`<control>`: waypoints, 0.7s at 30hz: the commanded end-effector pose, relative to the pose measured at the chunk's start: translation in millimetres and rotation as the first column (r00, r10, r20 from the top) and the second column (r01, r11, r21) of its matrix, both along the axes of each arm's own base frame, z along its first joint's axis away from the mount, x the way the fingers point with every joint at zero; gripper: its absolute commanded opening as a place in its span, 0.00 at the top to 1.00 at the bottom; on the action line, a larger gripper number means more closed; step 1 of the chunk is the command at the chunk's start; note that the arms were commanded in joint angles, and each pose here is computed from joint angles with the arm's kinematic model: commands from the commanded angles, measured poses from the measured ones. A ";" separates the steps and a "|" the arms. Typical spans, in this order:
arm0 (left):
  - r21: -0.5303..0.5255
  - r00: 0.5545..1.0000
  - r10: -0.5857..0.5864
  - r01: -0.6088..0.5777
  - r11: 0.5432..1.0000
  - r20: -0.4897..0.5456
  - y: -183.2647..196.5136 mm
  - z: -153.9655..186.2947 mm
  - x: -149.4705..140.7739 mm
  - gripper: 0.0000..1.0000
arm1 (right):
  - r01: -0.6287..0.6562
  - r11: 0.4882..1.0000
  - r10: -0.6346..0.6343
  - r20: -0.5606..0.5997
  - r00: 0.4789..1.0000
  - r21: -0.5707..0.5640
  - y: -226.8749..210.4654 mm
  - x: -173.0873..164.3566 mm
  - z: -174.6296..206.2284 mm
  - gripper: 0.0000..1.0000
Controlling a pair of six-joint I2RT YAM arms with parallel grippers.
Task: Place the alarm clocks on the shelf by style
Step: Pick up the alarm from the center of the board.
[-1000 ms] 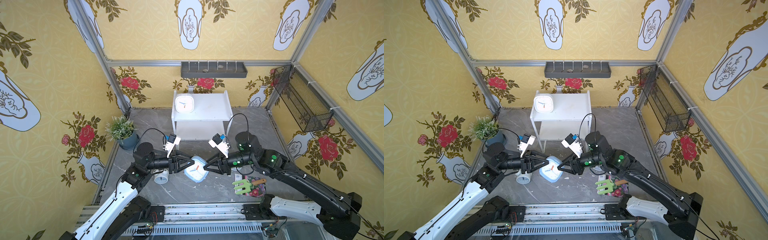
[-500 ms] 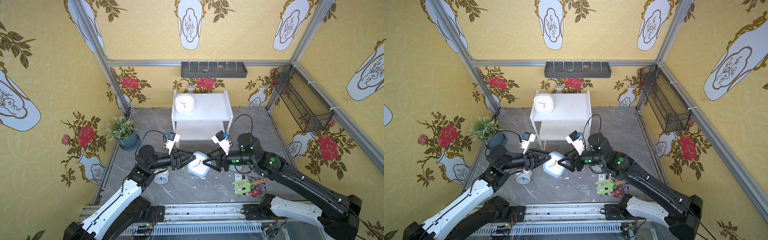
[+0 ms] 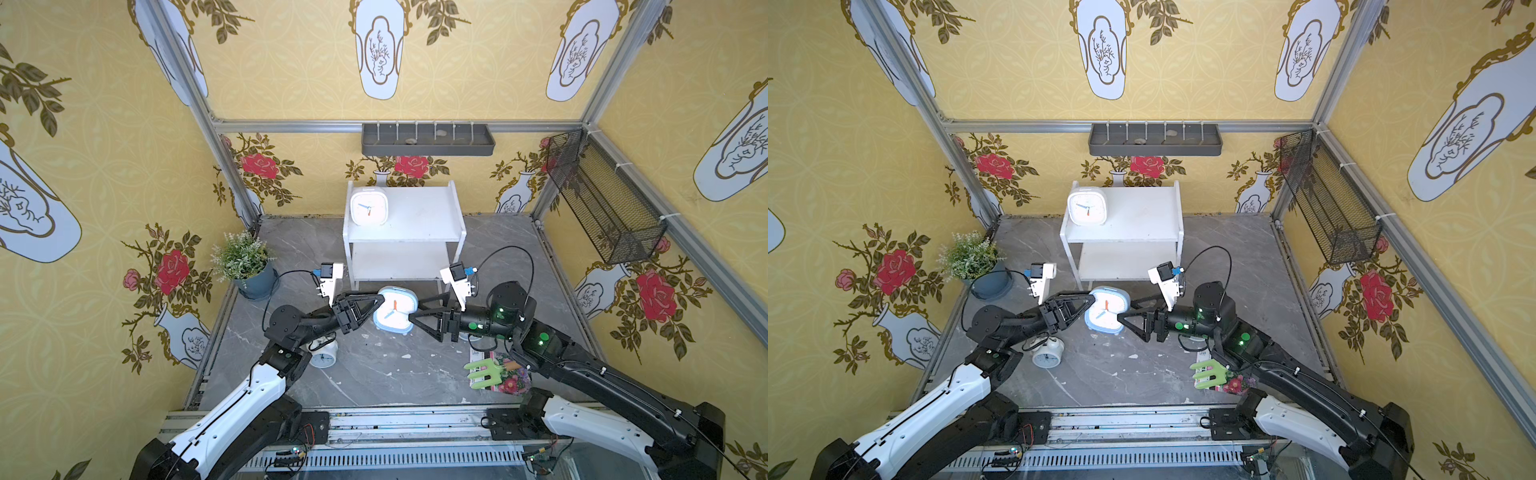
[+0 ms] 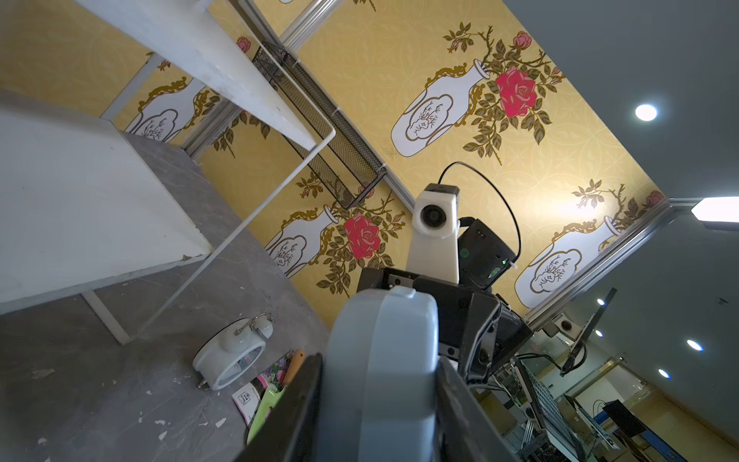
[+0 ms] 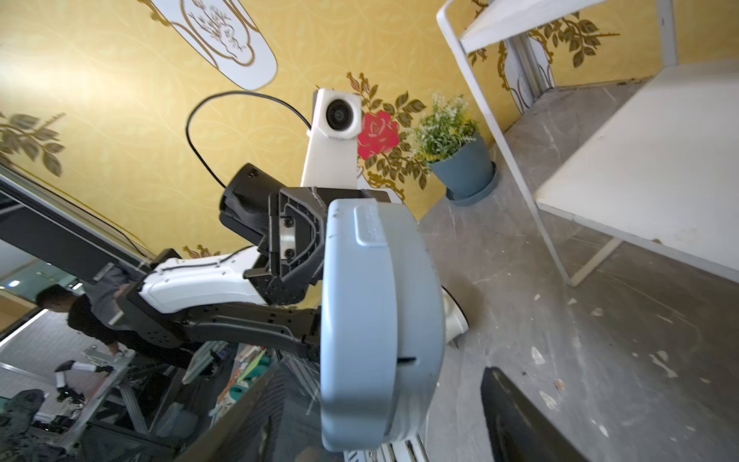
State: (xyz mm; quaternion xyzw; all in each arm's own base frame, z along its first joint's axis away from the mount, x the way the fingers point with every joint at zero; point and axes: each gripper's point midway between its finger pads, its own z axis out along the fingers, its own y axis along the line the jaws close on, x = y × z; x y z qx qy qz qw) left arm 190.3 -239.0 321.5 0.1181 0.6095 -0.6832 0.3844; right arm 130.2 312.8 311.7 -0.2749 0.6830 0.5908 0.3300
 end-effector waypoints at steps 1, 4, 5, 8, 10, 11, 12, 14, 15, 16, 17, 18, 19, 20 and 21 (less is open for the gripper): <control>-0.066 0.999 0.014 -0.010 0.998 0.051 5.0 17.8 -2.5 0.91 | -0.071 0.986 0.066 0.033 0.997 0.151 1.0 -11.6 36.0 0.31; -0.067 0.999 0.010 -0.006 0.998 0.049 4.8 17.9 -3.0 0.92 | -0.075 0.985 0.069 0.041 0.997 0.157 0.3 -11.9 39.4 0.39; -0.068 0.999 0.010 -0.006 0.998 0.050 4.9 18.4 -3.1 0.92 | -0.079 0.985 0.073 0.041 0.996 0.154 0.9 -11.8 39.8 0.41; -0.073 0.999 0.008 -0.005 0.997 0.052 5.4 19.7 -3.9 0.92 | -0.093 0.987 0.090 0.033 0.995 0.131 4.8 -11.3 38.3 0.46; -0.075 0.998 0.005 0.000 0.997 0.056 5.4 21.2 -4.9 0.91 | -0.097 0.988 0.094 0.027 0.995 0.122 6.4 -10.8 36.7 0.47; -0.074 0.998 0.001 0.004 0.997 0.057 5.0 21.3 -5.4 0.91 | -0.095 0.988 0.092 0.029 0.995 0.120 6.4 -9.8 36.5 0.47; -0.072 0.998 -0.006 0.010 0.997 0.058 4.5 21.4 -6.4 0.91 | -0.091 0.989 0.088 0.030 0.996 0.118 6.0 -8.8 36.5 0.47; -0.069 0.998 -0.017 0.021 0.997 0.064 3.7 22.6 -8.1 0.91 | -0.087 0.990 0.084 0.031 0.996 0.115 5.5 -6.9 37.0 0.48; -0.068 0.998 -0.019 0.023 0.997 0.064 3.5 22.1 -8.4 0.92 | -0.090 0.989 0.087 0.034 0.996 0.114 5.5 -6.7 38.2 0.50; -0.068 0.998 -0.017 0.022 0.997 0.063 3.7 21.7 -8.4 0.92 | -0.092 0.990 0.088 0.035 0.995 0.109 5.8 -6.8 38.3 0.50; -0.068 0.998 -0.014 0.019 0.998 0.062 4.0 21.1 -8.1 0.92 | -0.089 0.991 0.086 0.035 0.996 0.101 6.4 -5.3 38.0 0.52; -0.069 0.998 -0.013 0.017 0.997 0.063 4.3 21.1 -8.1 0.92 | -0.091 0.991 0.088 0.036 0.996 0.095 7.0 -5.2 37.4 0.54; -0.068 0.998 -0.013 0.017 0.998 0.063 4.1 21.1 -7.9 0.92 | -0.092 0.992 0.089 0.037 0.995 0.091 7.4 -4.9 37.5 0.56; -0.067 0.998 -0.015 0.019 0.998 0.064 3.8 21.1 -8.0 0.91 | -0.092 0.992 0.089 0.036 0.995 0.086 8.2 -4.6 37.2 0.57; -0.064 0.998 -0.019 0.023 0.998 0.065 3.3 20.8 -8.2 0.91 | -0.090 0.993 0.087 0.034 0.996 0.080 8.7 -3.3 36.1 0.57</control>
